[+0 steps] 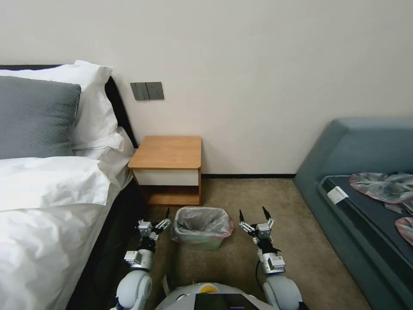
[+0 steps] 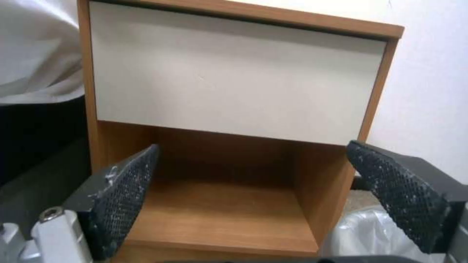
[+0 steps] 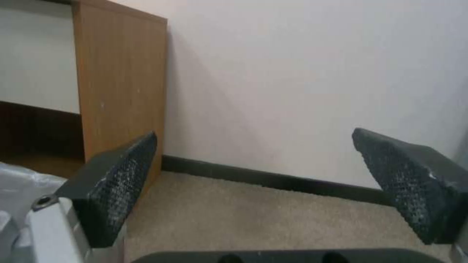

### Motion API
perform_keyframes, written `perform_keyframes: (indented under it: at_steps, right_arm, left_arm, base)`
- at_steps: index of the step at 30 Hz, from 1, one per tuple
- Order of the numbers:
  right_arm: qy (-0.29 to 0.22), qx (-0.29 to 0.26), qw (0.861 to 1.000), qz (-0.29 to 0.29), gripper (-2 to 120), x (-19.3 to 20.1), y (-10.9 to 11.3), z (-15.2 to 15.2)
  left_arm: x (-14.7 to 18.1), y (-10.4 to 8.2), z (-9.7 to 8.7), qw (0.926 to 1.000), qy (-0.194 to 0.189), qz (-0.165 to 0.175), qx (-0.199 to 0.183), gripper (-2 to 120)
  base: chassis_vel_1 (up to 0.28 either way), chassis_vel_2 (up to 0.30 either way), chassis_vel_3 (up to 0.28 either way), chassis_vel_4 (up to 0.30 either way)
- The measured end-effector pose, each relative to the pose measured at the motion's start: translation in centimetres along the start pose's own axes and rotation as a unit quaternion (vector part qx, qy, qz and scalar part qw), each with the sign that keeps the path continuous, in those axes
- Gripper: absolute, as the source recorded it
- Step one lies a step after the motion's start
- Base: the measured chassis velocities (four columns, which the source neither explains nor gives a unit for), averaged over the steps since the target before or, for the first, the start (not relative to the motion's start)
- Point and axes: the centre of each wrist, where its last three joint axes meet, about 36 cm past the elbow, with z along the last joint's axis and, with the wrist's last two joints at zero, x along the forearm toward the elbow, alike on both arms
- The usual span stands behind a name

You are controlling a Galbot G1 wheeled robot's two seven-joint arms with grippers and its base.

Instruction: Pick up the garbage bag from the table and place it over the trash can.

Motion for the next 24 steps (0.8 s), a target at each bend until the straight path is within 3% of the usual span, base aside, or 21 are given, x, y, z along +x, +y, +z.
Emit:
perform_keyframes:
  at_steps: [24]
  right_arm:
    - [-0.001,-0.001,1.000,-0.001,100,-0.10,0.02,-0.11]
  left_arm:
    - [0.00,-0.05,-0.04,1.0000,0.002,0.000,0.001,98]
  base:
    - [0.000,0.000,0.000,0.000]
